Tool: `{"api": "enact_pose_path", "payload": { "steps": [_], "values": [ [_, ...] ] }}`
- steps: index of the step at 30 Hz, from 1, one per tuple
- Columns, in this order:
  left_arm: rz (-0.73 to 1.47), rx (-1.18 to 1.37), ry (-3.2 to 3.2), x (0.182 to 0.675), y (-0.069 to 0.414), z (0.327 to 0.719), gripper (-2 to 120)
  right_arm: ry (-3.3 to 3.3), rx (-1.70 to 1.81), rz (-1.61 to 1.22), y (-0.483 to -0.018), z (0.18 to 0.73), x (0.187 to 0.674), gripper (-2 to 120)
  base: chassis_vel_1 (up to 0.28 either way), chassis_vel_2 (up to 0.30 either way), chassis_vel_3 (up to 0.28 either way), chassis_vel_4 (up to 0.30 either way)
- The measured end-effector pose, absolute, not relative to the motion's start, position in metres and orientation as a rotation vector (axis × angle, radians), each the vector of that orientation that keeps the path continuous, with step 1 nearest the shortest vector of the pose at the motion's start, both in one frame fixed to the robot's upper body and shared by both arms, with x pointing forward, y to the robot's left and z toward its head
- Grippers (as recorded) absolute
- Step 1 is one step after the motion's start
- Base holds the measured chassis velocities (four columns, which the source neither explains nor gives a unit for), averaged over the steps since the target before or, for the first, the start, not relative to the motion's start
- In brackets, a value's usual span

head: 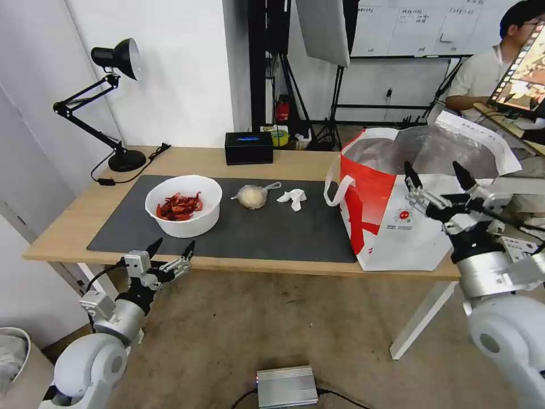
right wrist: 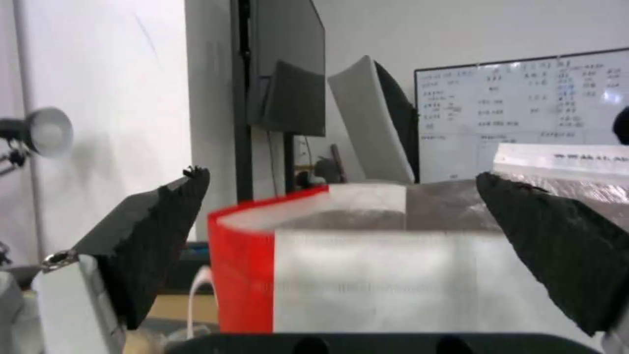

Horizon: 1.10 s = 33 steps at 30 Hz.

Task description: Pick up the trash from the table and place it into the takeout bag.

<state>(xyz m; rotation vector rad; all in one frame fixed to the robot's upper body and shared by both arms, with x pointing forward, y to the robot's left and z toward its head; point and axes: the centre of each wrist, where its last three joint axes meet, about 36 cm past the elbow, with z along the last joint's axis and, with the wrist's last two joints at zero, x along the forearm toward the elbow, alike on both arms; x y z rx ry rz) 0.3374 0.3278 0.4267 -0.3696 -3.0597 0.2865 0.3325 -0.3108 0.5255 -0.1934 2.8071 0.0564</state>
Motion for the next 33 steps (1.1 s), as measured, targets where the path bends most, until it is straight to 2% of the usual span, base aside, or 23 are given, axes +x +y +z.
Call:
{"api": "enact_pose_path", "payload": {
  "steps": [17,33],
  "values": [
    [0.309,-0.242,-3.080,0.321,0.330,0.422,100,2.827,-0.071,0.010,-0.299,0.442,0.312,100,0.000,0.000,0.000,0.000],
    [0.316,-0.221,-3.082,0.319,0.326,0.417,100,2.919,0.000,0.043,-0.272,0.410,0.290,100,0.000,0.000,0.000,0.000]
  ]
}}
